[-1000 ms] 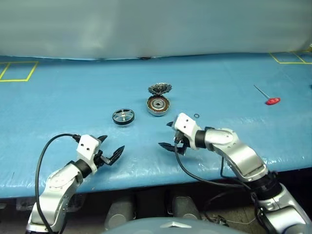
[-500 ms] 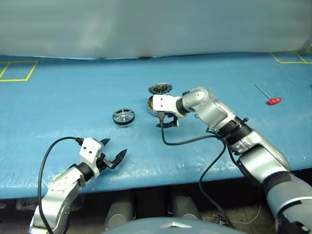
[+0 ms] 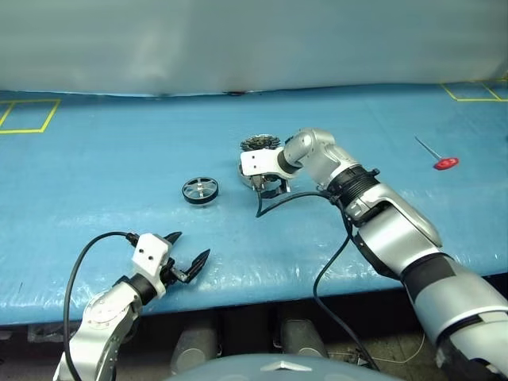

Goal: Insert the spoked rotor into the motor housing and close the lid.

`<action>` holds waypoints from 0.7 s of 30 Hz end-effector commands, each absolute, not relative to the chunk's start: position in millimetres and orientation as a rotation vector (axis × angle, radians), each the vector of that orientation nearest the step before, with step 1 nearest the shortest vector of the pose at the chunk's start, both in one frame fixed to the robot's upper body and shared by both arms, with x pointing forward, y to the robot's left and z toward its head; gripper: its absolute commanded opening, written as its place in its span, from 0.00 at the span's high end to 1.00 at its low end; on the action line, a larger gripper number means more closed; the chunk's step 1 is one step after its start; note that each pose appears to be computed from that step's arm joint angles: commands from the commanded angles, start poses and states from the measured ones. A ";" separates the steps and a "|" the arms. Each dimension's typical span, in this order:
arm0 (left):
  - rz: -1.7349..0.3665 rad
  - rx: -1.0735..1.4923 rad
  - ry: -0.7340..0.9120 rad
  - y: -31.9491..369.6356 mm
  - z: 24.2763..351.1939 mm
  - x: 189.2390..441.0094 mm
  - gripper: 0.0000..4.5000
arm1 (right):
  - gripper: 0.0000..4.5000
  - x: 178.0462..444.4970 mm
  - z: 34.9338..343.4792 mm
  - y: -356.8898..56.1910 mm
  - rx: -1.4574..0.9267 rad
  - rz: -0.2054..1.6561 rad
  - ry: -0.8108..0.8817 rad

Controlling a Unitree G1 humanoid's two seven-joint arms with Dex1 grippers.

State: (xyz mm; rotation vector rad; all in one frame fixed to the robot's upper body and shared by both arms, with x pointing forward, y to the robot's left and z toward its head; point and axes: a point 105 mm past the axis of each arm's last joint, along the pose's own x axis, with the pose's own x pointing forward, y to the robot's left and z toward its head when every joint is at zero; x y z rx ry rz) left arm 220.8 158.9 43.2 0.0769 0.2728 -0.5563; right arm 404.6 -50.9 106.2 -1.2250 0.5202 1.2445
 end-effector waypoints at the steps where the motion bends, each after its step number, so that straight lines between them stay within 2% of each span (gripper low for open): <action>1: -0.582 0.096 0.203 152.0 58.0 221.1 0.00 | 0.00 409.1 119.9 -46.3 -1.270 1.248 0.495; 12: -0.586 0.096 0.203 149.4 56.7 220.1 0.00 | 0.00 408.6 113.9 -36.1 -1.369 1.280 0.539; 15: -0.579 0.088 0.201 148.1 56.5 220.1 0.00 | 0.13 409.9 114.8 -28.8 -1.381 1.270 0.519; 21: -0.571 0.079 0.206 146.4 54.9 218.8 0.00 | 0.54 413.2 116.7 -23.3 -1.381 1.243 0.486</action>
